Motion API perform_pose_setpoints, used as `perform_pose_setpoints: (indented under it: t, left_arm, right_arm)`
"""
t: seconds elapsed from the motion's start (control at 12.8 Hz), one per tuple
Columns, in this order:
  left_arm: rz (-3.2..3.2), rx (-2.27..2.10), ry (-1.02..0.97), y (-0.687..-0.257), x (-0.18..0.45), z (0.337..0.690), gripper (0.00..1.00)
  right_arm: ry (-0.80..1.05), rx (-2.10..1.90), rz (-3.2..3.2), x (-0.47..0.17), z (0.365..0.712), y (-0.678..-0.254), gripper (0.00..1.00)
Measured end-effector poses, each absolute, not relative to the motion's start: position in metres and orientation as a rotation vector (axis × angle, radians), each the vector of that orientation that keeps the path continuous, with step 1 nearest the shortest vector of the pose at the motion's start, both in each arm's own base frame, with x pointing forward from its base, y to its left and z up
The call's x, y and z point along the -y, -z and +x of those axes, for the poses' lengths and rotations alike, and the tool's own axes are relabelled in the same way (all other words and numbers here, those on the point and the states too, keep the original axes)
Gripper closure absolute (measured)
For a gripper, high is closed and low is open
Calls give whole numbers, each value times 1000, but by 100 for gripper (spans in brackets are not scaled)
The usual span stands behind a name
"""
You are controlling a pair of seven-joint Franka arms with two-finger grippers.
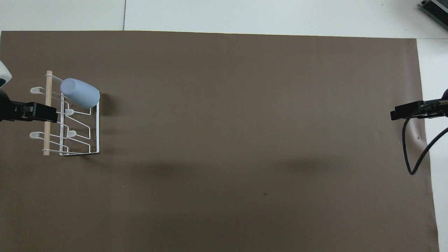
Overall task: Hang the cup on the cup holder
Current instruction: 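Open the left gripper and withdraw it from the hung cup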
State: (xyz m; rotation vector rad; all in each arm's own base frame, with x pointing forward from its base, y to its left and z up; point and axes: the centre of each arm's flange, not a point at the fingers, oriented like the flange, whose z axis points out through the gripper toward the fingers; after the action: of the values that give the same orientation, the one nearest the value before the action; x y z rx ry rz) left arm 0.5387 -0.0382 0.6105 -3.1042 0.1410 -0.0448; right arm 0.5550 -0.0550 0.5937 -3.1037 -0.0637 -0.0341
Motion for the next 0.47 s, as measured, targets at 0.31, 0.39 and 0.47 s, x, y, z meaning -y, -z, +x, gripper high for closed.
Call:
perform_pose_setpoints:
  t: [0.31,0.39,0.47]
  left_arm:
    - [-3106,-145,35,-608,40,540,0]
    - [-3106,-145,33,-608,40,540,0]
    - [-3106,-147,29,-608,40,539,0]
  right_arm:
    - [34,64,-3104,55,555,-594,0]
    - [34,64,-3104,55,555,-594,0]
    - [34,64,-3104,55,555,-594,0]
